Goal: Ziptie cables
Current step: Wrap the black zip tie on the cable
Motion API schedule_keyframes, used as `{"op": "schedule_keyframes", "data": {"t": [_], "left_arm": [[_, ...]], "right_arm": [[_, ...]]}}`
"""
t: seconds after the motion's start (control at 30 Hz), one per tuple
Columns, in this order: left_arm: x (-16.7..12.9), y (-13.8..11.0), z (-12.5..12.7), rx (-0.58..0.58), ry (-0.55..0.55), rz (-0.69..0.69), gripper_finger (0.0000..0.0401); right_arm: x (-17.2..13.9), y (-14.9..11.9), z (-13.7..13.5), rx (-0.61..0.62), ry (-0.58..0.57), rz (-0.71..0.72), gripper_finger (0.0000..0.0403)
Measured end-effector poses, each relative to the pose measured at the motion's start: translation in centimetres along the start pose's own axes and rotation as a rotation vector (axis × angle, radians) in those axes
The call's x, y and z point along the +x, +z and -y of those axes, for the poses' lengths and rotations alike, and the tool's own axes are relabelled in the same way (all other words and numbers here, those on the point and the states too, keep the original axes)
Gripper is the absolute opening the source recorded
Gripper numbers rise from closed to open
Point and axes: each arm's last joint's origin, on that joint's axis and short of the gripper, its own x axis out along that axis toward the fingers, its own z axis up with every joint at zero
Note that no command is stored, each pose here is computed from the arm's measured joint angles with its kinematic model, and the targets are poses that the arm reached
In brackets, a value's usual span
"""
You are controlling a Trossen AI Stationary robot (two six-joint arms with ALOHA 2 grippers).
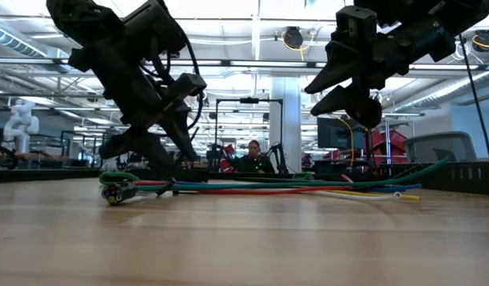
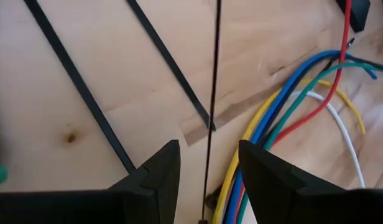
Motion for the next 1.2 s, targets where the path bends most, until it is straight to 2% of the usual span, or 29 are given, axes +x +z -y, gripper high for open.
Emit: {"op": "schedule_keyframes", "data": {"t": [0.37, 0.43, 0.57, 0.63, 0.77, 0.93, 1.1, 1.2], "left_arm": [[0.1, -0.4, -0.1, -0.03, 0.024, 0.01, 0.0152], [0.1, -0.4, -0.2, -0.036, 0.037, 0.015, 0.0128], [0.1, -0.3, -0.1, -0.035, 0.036, 0.038, 0.0021], [0.1, 0.1, 0.0, -0.045, 0.016, 0.058, 0.0008], [0.0, 1.1, 0.8, -0.066, -0.021, 0.098, 0.0003], [-0.1, 2.6, 1.2, -0.104, -0.078, 0.163, 0.0002], [-0.2, 3.2, 1.7, -0.128, -0.15, 0.198, 0.0001], [-0.3, 3.4, 2.3, -0.135, -0.209, 0.218, 0.0001]], "right_arm": [[0.0, 0.1, 0.0, 0.007, -0.011, 0.015, 0.0185], [0.0, 0.1, 0.0, 0.007, -0.01, 0.015, 0.0185], [0.0, 0.3, -0.3, 0.019, 0.017, 0.044, 0.0185], [0.0, 0.5, -0.5, 0.03, 0.043, 0.057, 0.0185], [0.0, 0.4, -0.7, 0.024, 0.086, 0.023, 0.0185], [0.0, 0.2, -0.9, -0.037, 0.086, 0.03, 0.0185], [0.4, 0.4, -0.6, -0.051, -0.07, 0.18, 0.0185], [1.9, 0.6, -0.2, -0.035, -0.091, 0.256, 0.0185]]}}
